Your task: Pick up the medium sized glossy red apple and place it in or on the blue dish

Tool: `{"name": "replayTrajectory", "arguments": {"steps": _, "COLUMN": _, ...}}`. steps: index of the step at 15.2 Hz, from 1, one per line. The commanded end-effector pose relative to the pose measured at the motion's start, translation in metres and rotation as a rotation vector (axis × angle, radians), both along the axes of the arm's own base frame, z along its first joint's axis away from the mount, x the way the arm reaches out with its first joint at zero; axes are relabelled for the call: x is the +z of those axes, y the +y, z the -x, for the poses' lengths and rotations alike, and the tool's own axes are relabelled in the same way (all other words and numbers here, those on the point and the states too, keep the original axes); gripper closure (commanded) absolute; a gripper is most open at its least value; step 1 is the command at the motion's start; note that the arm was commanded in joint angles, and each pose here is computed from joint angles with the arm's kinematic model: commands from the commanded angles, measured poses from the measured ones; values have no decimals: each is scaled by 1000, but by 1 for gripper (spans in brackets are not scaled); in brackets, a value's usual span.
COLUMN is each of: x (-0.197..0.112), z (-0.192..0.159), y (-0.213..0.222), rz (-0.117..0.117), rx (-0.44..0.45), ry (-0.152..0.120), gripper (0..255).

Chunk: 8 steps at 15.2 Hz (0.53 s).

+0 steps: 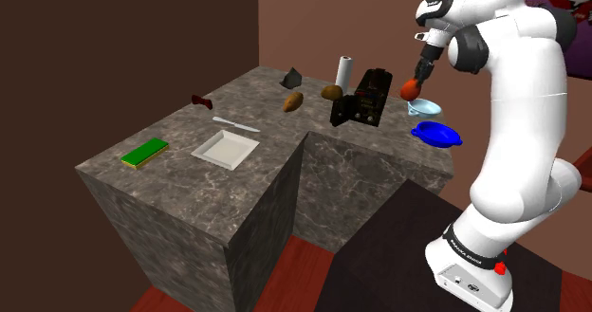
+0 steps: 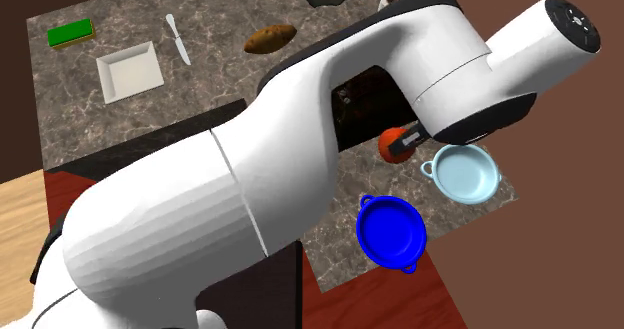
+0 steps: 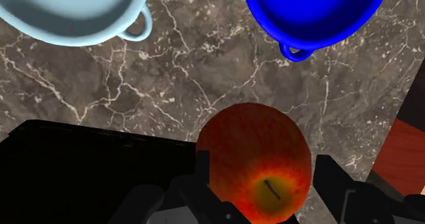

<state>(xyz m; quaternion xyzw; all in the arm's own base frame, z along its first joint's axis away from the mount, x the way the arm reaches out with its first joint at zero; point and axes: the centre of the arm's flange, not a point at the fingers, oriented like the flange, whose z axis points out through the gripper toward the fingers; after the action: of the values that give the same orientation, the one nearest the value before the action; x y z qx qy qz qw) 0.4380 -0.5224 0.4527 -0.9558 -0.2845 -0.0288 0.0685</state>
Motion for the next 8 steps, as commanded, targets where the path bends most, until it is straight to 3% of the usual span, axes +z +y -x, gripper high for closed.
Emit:
{"name": "replayTrajectory", "arguments": {"steps": 1, "x": 1, "z": 27, "y": -1, "rz": -1, "rx": 1, "ry": 0, "gripper": 255}}
{"name": "replayTrajectory", "arguments": {"steps": 8, "x": 15, "z": 118, "y": -3, "rz": -1, "rx": 1, "ry": 0, "gripper": 255}}
